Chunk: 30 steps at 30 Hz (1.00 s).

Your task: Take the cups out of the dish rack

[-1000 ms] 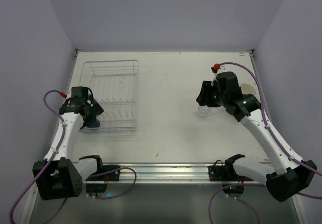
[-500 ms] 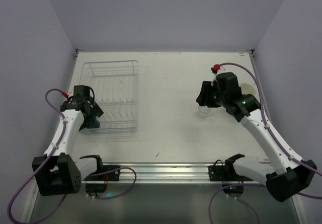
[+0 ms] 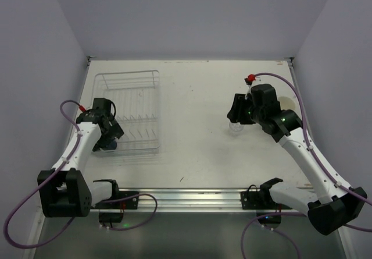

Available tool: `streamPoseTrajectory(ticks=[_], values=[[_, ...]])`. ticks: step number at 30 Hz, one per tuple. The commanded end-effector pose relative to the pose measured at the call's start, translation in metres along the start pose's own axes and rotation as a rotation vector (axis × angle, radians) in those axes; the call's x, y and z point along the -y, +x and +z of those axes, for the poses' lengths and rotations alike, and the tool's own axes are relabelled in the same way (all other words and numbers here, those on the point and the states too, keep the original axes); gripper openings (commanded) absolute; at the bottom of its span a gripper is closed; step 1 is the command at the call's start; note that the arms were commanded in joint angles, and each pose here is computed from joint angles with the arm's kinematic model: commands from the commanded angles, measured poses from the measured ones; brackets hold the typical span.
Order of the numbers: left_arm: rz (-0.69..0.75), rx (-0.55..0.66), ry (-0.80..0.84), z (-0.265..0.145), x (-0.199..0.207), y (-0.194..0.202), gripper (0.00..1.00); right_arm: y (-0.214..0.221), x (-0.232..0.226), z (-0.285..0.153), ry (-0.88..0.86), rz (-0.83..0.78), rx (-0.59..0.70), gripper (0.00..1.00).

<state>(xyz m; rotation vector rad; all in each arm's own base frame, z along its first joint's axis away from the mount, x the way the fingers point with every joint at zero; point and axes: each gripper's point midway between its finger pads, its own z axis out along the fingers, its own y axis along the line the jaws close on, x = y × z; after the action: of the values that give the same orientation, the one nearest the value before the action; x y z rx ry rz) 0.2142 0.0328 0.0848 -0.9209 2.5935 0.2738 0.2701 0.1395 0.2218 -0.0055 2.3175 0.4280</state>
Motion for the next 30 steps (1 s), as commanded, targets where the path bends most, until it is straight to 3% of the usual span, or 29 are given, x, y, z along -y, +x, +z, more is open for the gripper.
streamPoseTrajectory(ticks=[1, 10, 19, 22, 23, 24, 25, 30], values=[[-0.026, -0.139, 0.009, 0.011, 0.007, 0.031, 0.89, -0.01, -0.009, -0.008, -0.05, -0.027, 0.047, 0.5], [-0.023, -0.114, 0.001, 0.018, 0.01, 0.023, 0.81, -0.008, -0.009, -0.008, -0.05, -0.028, 0.044, 0.5], [-0.016, -0.073, 0.027, 0.007, 0.011, 0.014, 0.65, -0.009, -0.007, -0.007, -0.038, -0.026, 0.046, 0.5], [-0.015, -0.061, 0.059, 0.003, 0.014, 0.012, 0.41, -0.008, -0.006, -0.005, -0.033, -0.028, 0.038, 0.5], [-0.016, -0.059, 0.073, 0.001, 0.015, 0.012, 0.2, -0.007, -0.006, -0.004, -0.031, -0.026, 0.034, 0.5], [-0.015, -0.058, 0.077, 0.0, 0.016, 0.011, 0.06, -0.007, -0.005, -0.004, -0.03, -0.026, 0.031, 0.5], [-0.016, -0.061, 0.084, -0.001, 0.017, 0.012, 0.0, -0.007, -0.005, -0.003, -0.027, -0.026, 0.029, 0.5], [-0.015, -0.075, 0.147, -0.015, 0.025, 0.012, 0.0, -0.007, -0.005, -0.001, -0.022, -0.026, 0.021, 0.5]])
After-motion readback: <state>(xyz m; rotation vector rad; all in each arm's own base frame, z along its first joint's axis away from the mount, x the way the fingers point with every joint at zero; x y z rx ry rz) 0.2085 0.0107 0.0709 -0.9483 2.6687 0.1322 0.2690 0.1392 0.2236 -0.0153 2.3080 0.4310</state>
